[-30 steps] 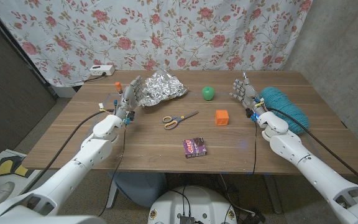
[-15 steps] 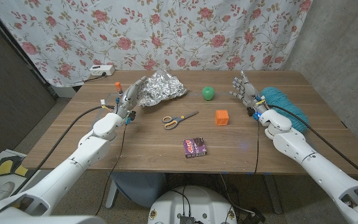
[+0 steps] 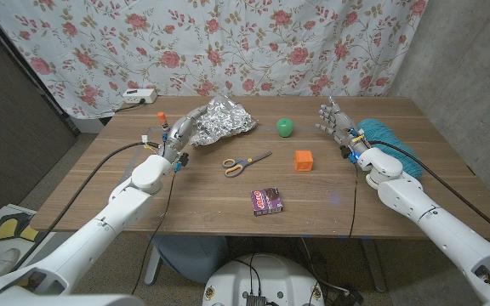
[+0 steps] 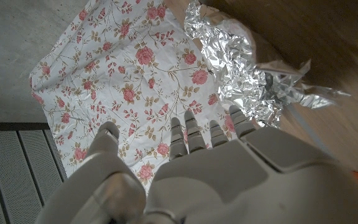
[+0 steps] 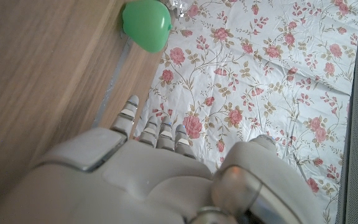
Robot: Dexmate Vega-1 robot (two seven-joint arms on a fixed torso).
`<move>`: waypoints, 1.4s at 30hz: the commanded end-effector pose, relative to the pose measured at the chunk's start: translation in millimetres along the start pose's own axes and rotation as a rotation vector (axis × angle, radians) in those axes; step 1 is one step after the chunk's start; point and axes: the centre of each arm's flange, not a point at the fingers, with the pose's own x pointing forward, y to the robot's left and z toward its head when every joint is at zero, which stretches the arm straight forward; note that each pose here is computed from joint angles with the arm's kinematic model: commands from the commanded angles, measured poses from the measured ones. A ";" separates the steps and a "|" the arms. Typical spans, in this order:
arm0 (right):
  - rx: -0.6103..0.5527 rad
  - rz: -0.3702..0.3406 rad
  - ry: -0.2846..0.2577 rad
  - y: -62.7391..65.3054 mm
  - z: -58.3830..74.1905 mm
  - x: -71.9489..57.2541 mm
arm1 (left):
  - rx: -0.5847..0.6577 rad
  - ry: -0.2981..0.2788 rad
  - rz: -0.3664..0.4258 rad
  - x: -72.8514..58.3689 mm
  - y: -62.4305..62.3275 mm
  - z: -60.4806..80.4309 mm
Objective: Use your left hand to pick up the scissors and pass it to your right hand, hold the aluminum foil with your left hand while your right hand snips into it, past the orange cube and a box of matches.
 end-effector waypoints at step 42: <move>-0.012 -0.009 -0.069 -10.7 5.8 -2.8 | 0.570 -0.046 -0.046 2.9 -34.2 43.7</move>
